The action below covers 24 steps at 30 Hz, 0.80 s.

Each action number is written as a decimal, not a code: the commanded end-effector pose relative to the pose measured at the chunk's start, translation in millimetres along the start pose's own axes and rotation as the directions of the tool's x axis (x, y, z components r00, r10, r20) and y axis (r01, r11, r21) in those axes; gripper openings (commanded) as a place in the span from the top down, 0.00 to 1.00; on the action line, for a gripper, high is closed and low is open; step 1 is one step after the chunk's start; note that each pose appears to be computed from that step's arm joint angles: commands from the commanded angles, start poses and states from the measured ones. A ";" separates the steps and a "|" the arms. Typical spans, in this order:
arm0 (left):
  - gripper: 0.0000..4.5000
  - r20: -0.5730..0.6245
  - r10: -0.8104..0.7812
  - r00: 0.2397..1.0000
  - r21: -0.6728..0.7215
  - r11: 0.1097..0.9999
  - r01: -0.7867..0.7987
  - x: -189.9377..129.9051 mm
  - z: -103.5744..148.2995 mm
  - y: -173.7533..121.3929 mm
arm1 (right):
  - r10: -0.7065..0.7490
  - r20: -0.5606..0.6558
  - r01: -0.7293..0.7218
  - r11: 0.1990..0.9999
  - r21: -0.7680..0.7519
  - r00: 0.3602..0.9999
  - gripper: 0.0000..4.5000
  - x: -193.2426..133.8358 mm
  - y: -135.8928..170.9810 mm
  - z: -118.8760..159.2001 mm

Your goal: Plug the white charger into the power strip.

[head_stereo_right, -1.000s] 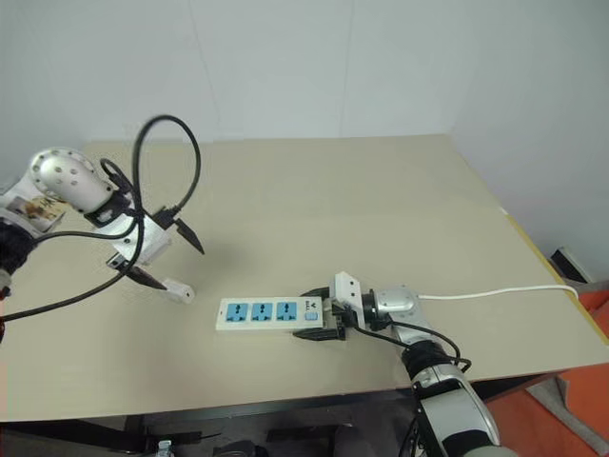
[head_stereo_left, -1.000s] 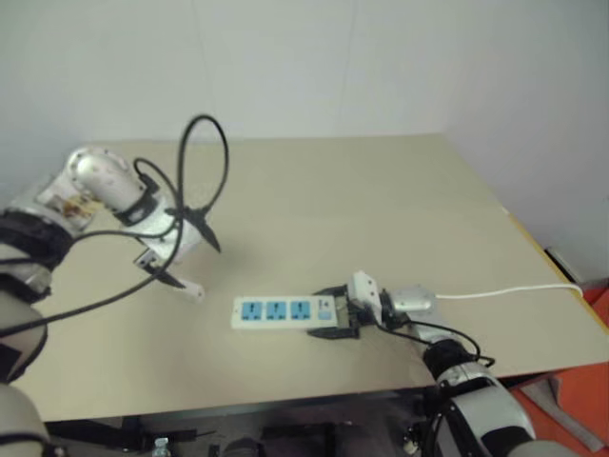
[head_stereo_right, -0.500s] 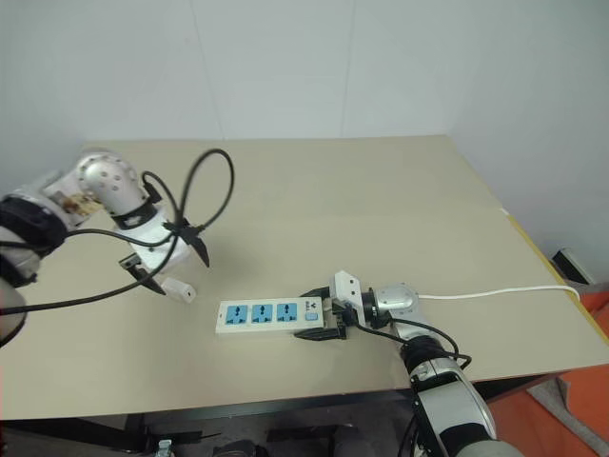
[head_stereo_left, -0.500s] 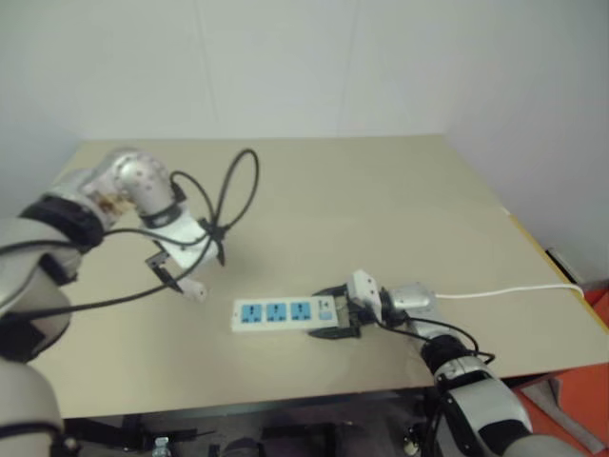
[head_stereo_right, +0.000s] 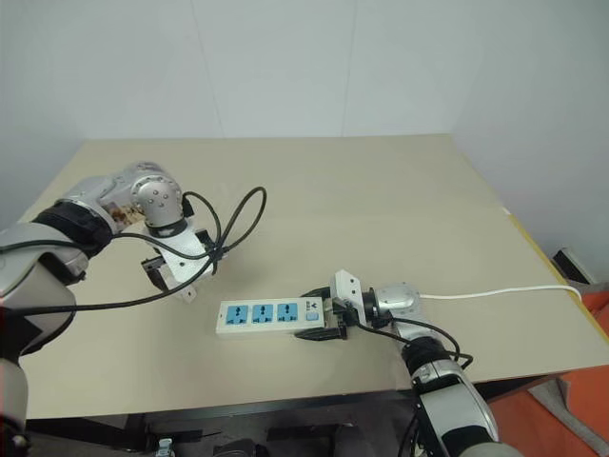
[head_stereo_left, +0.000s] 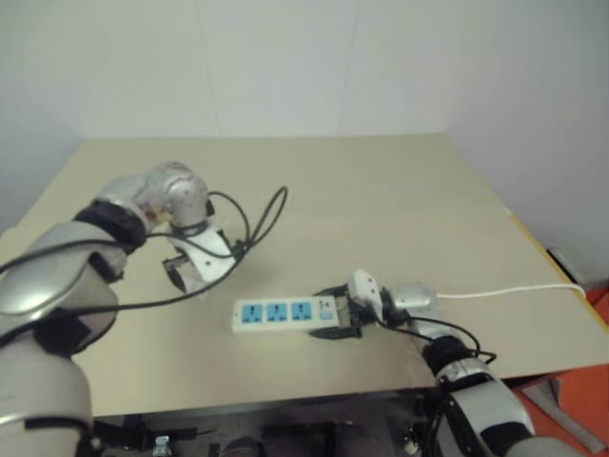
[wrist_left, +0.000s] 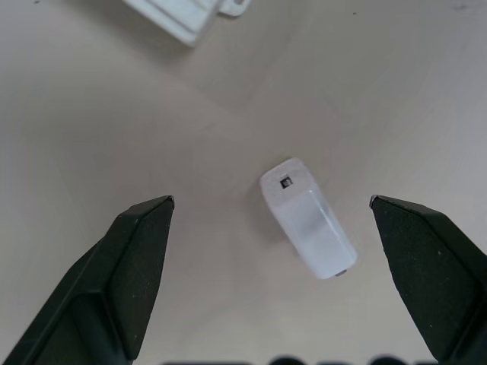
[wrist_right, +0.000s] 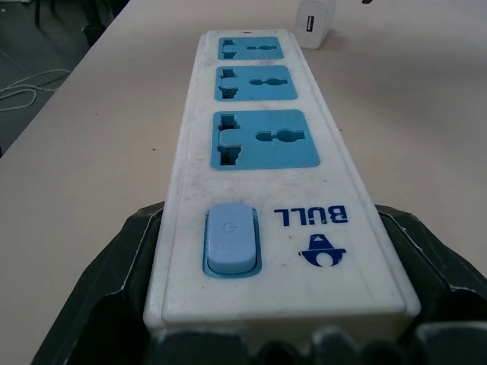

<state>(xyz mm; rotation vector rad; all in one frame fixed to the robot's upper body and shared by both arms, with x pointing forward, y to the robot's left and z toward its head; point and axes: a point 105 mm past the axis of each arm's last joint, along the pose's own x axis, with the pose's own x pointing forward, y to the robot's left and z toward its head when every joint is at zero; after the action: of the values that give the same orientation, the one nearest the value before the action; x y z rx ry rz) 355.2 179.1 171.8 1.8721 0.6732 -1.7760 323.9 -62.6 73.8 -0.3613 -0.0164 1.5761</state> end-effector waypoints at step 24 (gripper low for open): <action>0.00 0.021 -0.037 0.999 -0.267 0.963 0.041 10.6 -14.3 -8.3 | 0.014 -0.016 -0.014 1.000 0.011 1.000 0.24 2.7 3.5 -2.2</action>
<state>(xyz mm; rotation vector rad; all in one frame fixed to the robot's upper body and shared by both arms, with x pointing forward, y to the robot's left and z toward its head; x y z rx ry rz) 358.6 192.8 157.4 1.6748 0.9021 -1.6610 324.2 -63.2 73.5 -0.3560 -0.0060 1.5710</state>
